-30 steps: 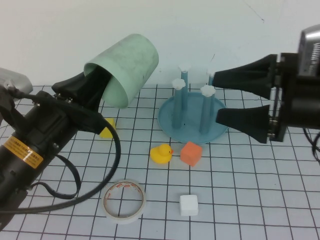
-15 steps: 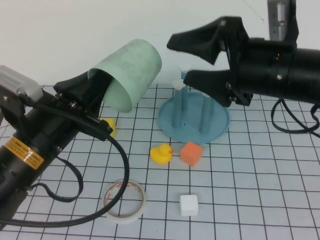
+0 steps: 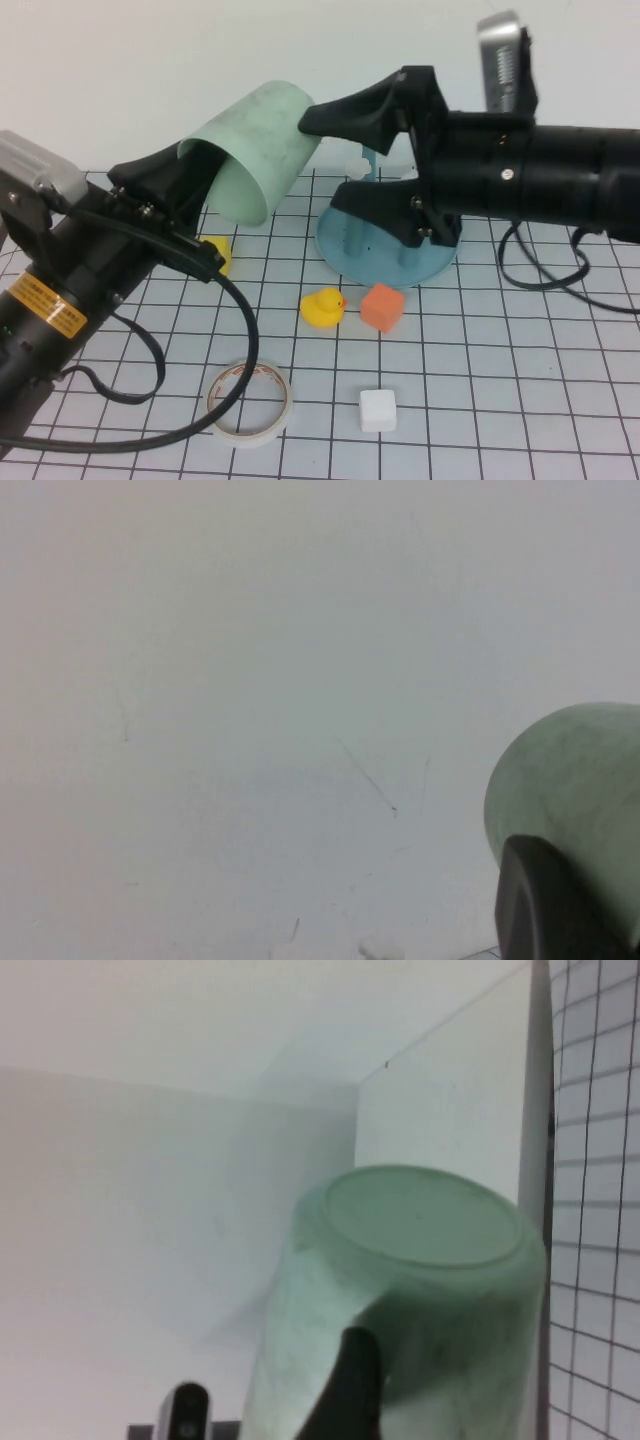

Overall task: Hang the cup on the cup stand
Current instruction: Adjust the cup with two arms

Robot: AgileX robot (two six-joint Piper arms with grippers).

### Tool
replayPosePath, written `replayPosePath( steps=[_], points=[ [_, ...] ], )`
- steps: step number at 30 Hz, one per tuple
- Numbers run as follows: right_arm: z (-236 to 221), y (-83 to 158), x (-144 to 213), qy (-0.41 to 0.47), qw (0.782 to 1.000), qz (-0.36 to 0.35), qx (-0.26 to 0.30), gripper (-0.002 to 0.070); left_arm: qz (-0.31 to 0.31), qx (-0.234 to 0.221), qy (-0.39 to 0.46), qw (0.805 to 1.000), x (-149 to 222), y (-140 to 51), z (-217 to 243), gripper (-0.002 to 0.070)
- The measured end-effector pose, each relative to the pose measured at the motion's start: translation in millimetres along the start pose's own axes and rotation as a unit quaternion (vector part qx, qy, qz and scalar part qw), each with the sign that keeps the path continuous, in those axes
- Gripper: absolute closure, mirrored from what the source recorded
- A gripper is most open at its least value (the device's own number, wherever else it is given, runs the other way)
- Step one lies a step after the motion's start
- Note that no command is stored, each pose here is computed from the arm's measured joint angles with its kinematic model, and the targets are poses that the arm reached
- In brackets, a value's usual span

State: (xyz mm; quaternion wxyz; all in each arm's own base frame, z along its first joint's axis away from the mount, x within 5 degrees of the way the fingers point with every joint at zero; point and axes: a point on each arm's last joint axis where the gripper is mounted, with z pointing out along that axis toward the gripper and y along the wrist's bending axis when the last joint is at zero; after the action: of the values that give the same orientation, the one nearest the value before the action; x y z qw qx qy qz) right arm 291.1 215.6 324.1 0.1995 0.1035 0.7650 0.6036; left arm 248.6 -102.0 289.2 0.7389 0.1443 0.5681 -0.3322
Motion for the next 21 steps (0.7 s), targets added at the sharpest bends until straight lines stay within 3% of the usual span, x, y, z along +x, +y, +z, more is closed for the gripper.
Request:
replayPosePath(
  steps=[6,15,21],
  points=[
    [17.3,2.8,-5.3,0.019,1.000,0.021,-0.013,0.0015,-0.004,-0.016,0.004,1.000,1.4,3.5,0.0,0.0669],
    [25.9,29.7,-9.3,0.013,0.998,-0.035,-0.044,0.0015,0.007,0.000,-0.005,1.000,-0.4,0.5,0.7,0.0669],
    [29.8,32.1,-6.0,0.007,0.998,-0.045,-0.041,0.0016,0.006,-0.001,-0.007,1.000,-0.8,0.7,0.8,0.0670]
  ],
)
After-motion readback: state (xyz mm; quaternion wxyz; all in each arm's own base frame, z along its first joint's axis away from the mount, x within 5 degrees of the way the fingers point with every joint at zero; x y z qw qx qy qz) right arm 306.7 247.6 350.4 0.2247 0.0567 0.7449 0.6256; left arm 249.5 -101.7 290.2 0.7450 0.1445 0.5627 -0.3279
